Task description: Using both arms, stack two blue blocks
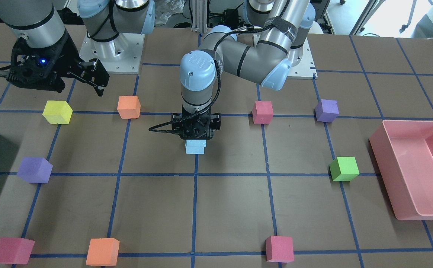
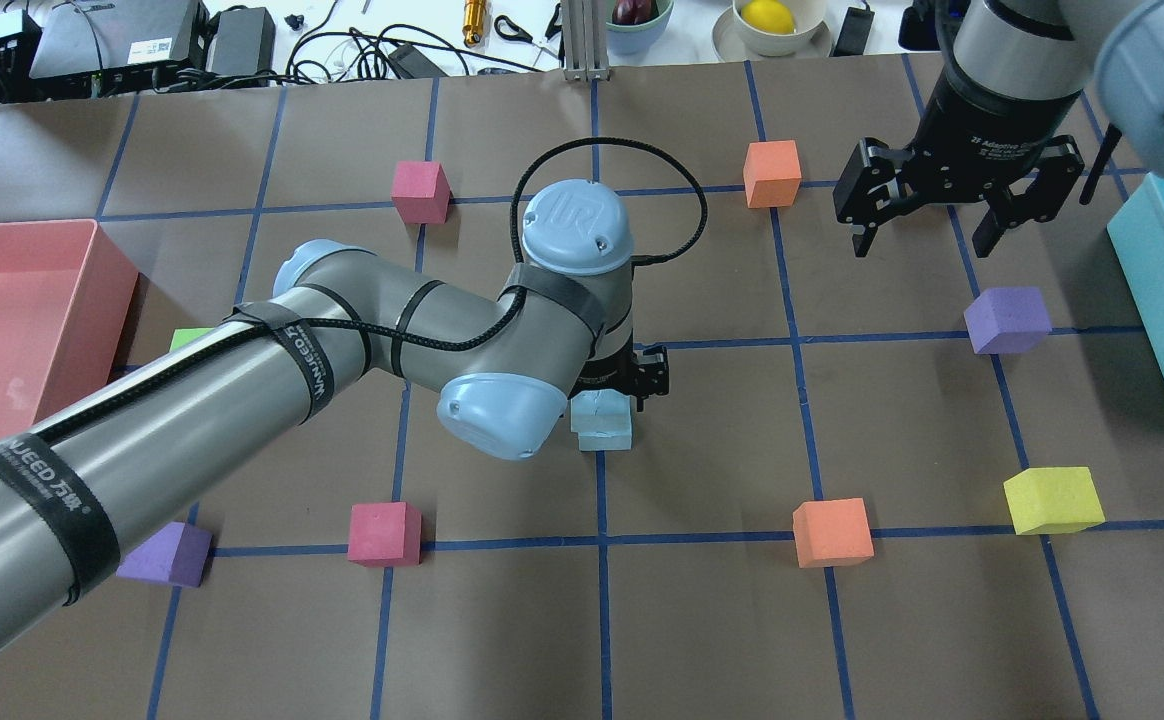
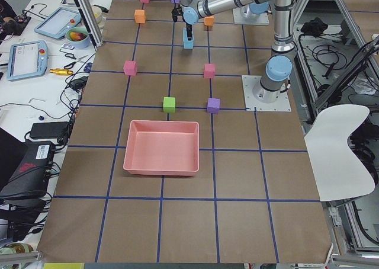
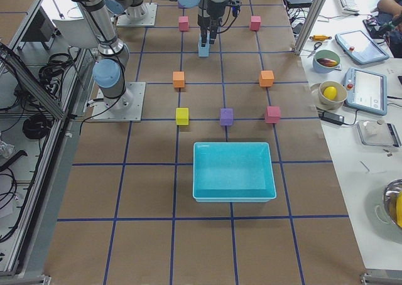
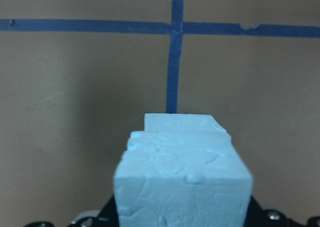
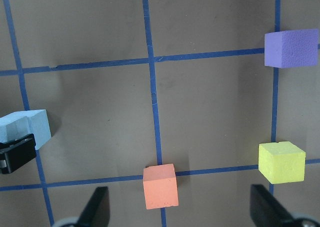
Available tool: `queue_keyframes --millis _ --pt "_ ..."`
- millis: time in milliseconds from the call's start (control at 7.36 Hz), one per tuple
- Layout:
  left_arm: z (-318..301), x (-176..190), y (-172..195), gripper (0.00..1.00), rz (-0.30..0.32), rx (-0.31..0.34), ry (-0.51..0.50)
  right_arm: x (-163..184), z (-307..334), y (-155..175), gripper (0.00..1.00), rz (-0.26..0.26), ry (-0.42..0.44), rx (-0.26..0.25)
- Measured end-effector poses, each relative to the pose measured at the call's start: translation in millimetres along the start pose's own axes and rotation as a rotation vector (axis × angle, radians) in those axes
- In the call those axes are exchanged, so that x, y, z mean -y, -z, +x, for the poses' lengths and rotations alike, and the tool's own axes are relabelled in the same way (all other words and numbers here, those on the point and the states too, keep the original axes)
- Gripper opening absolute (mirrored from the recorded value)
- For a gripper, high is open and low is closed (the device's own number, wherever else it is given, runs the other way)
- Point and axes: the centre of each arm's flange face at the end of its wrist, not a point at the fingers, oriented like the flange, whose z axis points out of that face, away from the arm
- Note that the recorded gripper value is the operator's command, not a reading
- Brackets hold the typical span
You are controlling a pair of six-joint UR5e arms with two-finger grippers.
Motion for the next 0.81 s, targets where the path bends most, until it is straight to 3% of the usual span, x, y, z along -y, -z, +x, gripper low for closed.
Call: queue_keyframes --millis 407,815 --pt "-14 15 50 1.0 0.064 -0.014 -0.03 -5 -2 4 1.0 0.002 0.003 0.004" --pt "-119 53 158 1.0 0.021 0.023 -0.06 -7 -3 5 1.0 0.004 0.007 0.005"
